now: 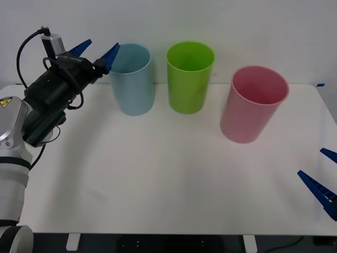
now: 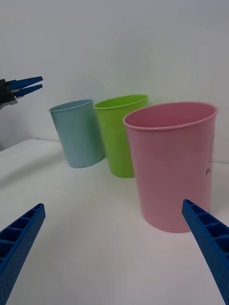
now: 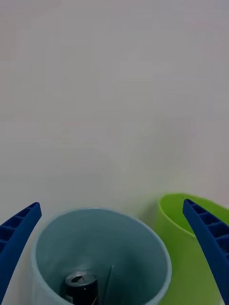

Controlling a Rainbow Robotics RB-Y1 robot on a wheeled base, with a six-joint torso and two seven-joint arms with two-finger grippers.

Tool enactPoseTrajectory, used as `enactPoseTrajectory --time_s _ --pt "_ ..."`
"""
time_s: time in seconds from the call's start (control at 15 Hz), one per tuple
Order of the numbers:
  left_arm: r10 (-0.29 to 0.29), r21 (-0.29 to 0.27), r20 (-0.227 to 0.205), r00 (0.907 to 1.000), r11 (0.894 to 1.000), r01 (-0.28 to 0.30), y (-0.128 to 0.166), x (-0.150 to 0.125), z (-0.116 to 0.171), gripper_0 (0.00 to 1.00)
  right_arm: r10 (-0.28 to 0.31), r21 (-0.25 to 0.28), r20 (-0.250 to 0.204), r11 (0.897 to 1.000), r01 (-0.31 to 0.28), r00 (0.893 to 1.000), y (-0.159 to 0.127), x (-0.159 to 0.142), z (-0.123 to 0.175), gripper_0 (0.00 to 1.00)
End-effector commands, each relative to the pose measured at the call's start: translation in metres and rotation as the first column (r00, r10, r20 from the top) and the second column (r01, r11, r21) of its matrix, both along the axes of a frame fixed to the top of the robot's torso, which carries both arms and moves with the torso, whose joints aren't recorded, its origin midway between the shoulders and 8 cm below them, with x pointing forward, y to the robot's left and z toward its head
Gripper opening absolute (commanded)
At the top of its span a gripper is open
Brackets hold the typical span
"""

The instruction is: Grasp the object on the table and drop it into the matching bin: aluminum can to the light blue bin, PET bottle to the pink bin.

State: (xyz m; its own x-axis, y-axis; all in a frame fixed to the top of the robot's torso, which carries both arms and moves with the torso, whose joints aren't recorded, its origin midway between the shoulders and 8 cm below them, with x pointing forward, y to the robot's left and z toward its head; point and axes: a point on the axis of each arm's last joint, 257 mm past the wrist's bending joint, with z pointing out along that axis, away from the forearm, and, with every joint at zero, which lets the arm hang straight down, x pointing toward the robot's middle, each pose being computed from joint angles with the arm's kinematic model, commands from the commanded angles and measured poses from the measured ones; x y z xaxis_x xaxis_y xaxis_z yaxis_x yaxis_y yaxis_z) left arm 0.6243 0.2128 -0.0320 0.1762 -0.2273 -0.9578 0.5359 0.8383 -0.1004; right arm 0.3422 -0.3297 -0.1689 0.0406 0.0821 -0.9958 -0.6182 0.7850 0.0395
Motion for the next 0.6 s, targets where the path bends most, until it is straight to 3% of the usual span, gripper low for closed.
enactPoseTrajectory --time_s 0.07,0.4,0.6 --pt "-0.034 0.021 -0.001 0.9994 0.999 0.034 0.023 -0.024 -0.009 1.00 0.000 0.000 0.000 1.000 0.000 1.000 0.000 0.000 0.000 1.00" --pt "-0.064 0.082 -0.019 0.9978 0.994 0.066 0.071 -0.065 -0.033 1.00 0.000 0.000 0.000 1.000 0.000 1.000 0.000 0.000 0.000 1.00" --pt "-0.052 0.126 -0.019 0.9984 0.991 0.054 0.101 -0.095 -0.046 1.00 0.000 0.000 0.000 1.000 0.000 1.000 0.000 0.000 0.000 1.00"
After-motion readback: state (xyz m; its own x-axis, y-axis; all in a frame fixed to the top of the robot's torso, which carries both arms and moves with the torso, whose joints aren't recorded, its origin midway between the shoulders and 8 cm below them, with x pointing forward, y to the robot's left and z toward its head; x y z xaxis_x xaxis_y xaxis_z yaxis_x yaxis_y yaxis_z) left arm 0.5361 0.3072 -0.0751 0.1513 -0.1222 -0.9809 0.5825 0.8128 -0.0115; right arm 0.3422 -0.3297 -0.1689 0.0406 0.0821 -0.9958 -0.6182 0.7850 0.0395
